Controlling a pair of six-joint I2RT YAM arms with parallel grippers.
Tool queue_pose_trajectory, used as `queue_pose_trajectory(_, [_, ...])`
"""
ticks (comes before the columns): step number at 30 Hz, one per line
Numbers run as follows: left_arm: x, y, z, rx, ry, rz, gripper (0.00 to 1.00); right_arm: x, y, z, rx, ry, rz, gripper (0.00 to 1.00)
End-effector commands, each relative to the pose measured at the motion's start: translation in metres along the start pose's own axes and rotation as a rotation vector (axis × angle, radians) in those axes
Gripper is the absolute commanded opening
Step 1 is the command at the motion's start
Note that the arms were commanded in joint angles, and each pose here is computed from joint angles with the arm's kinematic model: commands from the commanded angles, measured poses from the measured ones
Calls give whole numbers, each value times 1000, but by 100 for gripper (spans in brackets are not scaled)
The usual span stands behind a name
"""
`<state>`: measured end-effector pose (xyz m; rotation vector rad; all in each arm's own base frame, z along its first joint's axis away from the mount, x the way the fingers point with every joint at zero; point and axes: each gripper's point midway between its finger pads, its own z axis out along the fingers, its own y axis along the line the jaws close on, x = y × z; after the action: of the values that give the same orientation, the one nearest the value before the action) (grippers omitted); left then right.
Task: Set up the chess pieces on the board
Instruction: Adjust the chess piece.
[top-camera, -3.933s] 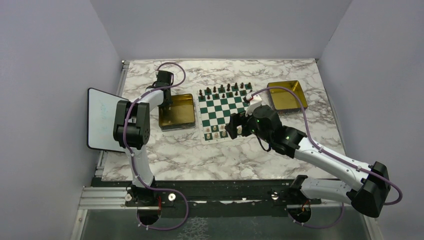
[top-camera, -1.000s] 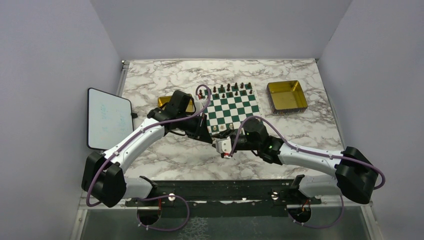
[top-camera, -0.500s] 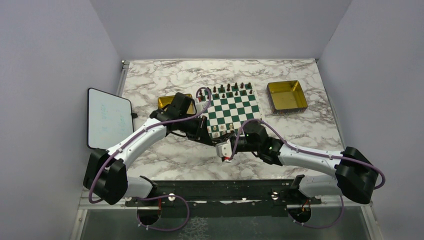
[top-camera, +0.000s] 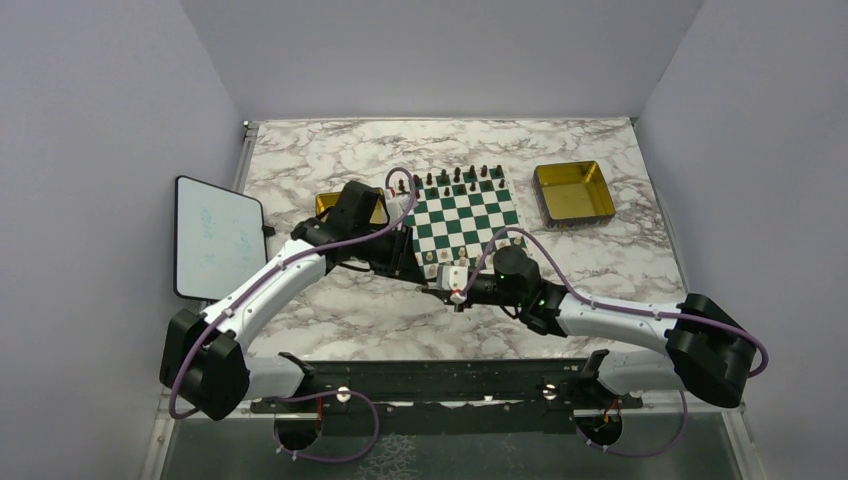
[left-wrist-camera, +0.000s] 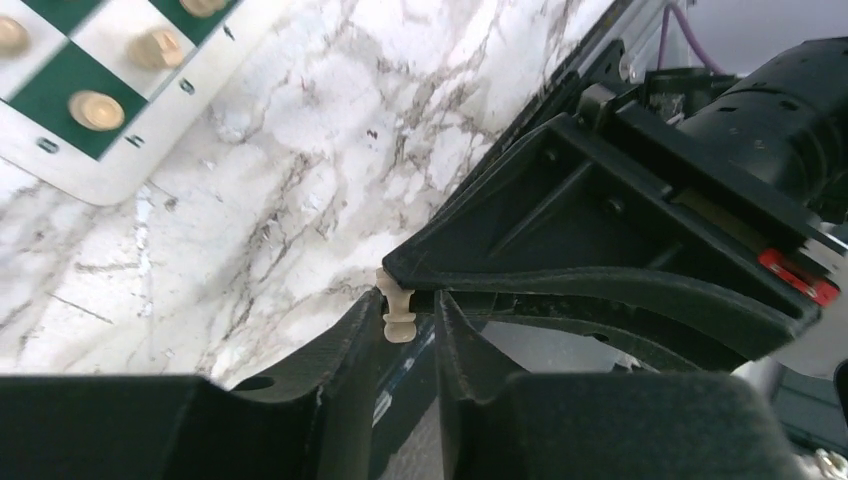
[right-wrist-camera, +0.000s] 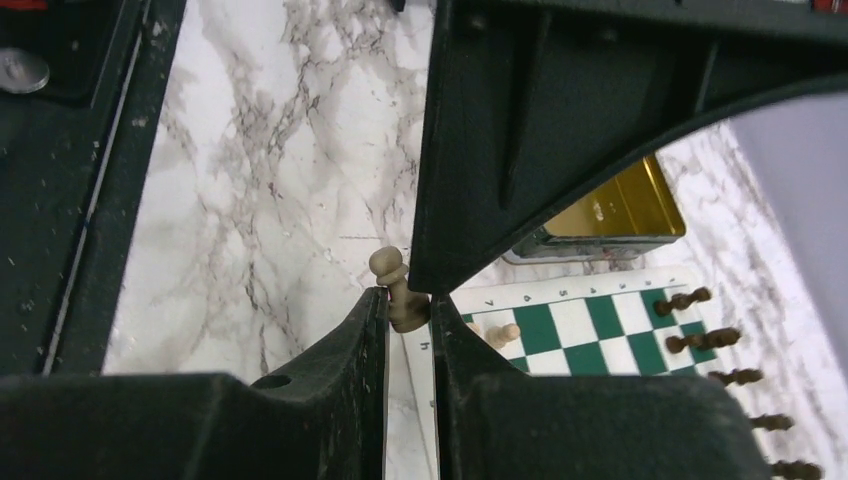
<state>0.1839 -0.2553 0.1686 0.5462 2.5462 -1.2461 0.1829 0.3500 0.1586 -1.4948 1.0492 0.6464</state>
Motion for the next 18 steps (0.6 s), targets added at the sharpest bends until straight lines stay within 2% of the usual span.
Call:
queue_pose_trajectory(1, [-31,-17,-21,-32,-166,86,30,-10,-11,2,100,-34,216,1])
queue_pose_trajectory(7, [-33,-17,-28,-52,-229,72,40,-5,-22,1,233,-50,461,1])
queue_pose_trajectory(13, [-35,-9,-34,-110,-301,58,48,-10,-31,2,280,-83,545,1])
queue_pose_trajectory(18, [-36,-3,-36,-140,-331,37,48,-18,-38,1,309,-118,589,1])
